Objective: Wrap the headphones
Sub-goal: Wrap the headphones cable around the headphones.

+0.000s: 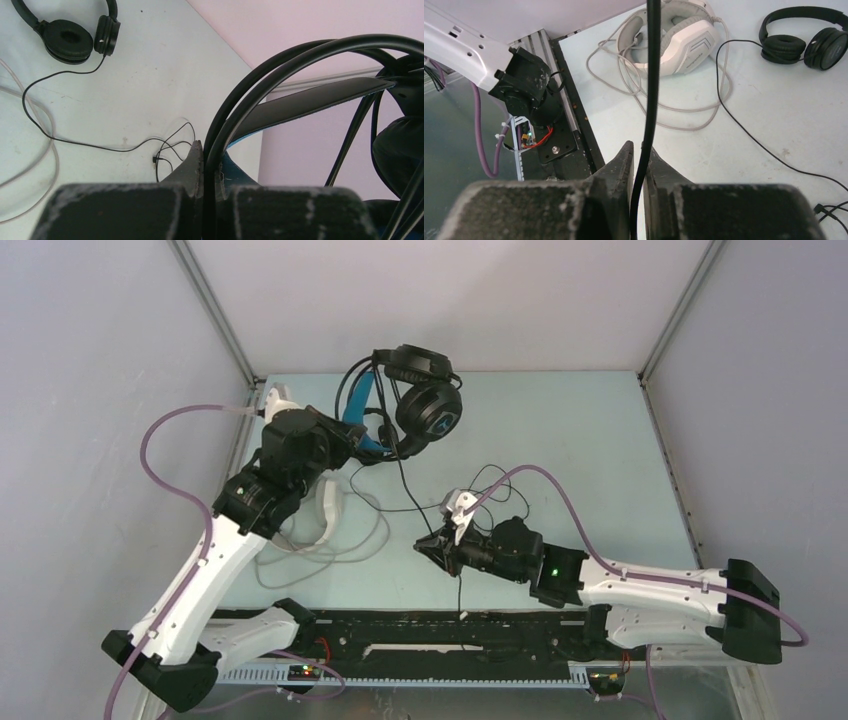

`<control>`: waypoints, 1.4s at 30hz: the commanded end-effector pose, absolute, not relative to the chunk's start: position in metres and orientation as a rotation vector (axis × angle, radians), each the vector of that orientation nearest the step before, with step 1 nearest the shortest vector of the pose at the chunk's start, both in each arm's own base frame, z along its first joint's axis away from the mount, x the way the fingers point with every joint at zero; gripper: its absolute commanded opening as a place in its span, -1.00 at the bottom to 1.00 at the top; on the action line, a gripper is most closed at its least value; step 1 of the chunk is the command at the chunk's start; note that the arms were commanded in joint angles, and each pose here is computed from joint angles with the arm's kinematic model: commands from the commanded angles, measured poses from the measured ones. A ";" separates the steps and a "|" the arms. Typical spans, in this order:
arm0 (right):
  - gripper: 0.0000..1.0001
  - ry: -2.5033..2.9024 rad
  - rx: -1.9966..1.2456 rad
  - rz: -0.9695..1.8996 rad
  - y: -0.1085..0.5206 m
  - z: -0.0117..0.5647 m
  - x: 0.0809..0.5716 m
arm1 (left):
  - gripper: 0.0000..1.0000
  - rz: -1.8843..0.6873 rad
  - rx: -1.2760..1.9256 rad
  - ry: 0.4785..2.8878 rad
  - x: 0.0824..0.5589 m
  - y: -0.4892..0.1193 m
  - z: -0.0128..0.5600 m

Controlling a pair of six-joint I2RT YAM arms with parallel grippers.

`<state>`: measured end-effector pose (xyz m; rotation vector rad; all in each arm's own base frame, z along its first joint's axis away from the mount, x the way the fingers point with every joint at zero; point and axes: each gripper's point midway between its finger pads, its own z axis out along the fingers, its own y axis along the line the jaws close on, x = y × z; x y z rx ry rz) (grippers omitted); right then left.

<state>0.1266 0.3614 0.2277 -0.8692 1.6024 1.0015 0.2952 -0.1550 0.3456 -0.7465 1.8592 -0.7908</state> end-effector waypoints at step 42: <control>-1.00 1.729 -0.553 1.042 0.302 0.169 0.224 | -1.00 -1.164 0.282 1.670 0.195 -0.215 0.447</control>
